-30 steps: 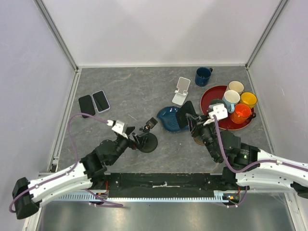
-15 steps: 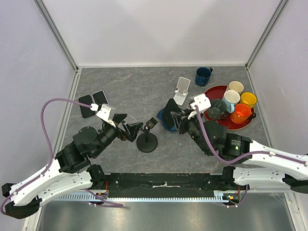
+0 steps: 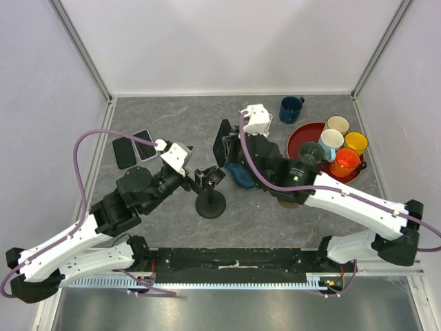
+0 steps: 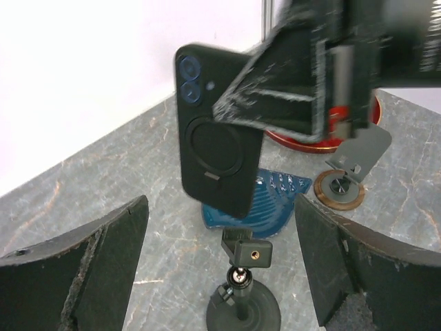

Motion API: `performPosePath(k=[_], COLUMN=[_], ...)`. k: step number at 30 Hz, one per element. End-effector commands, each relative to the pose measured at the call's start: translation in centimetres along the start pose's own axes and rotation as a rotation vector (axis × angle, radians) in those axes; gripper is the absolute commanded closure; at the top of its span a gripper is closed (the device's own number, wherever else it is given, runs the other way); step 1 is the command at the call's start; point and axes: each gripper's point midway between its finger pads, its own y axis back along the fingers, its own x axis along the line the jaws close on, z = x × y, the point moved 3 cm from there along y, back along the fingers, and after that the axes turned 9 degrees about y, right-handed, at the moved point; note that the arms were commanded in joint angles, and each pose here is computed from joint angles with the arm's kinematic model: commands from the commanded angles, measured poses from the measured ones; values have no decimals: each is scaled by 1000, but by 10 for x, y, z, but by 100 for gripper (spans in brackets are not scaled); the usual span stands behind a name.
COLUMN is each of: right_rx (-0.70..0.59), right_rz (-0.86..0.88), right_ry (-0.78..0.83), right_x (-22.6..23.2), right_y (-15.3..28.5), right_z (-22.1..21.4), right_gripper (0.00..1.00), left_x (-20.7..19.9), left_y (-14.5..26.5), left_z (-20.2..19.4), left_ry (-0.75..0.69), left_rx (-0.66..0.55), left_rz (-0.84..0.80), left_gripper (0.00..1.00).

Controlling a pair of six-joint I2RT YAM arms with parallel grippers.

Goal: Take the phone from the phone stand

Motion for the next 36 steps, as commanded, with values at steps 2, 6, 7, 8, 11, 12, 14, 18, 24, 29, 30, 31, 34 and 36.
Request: performPosePath(k=[2,6,7,8,11,12,14,18,24,29,30,31,34,36], right_rx=[-88,-114,-139,-149,-164,-163,-165,-178,-192,-197,-198,-202,-203,-207], right_rz=[-9,2,12,20,48,51,65,76,83,77,76,73,75,73], right_ry=[-176,-271,-320,-342,-381,-381,-389,-399,-428,-433,-435,-442,-454,-465], right_x=[18,25,27,28,31,31,33,34,31,29,29,28,29,28], right_y=[-13,-18,-19,-18,-16,-16,-15,-13,-10,-9,-8,-9,-10,-10], right_z=[40,39,44,44,47,48,49,53,53,51,51,51,50,50], right_gripper=[100,100,100,100,100,100,100,100,100,100,100,100,100,100], left_x=[0,10,11,11,14,14,13,19,31,35,36,37,38,38], left_y=[-11,-18,-19,-23,-30,-30,-36,-47,-55,-59,-59,-58,-57,-57], left_z=[14,10,8,4,-2,1,0,1,8,6,6,7,4,1], left_ry=[-132,-157,-179,-188,-218,-221,-244,-273,-360,-415,-434,-441,-455,-458], left_rx=[-174,-258,-262,-262,-250,-261,-253,-243,-266,-254,-250,-250,-245,-240], left_rz=[16,100,113,116,153,157,160,236,354,396,403,411,413,412], left_gripper=[11,14,14,14,15,16,16,17,24,35,37,40,49,60])
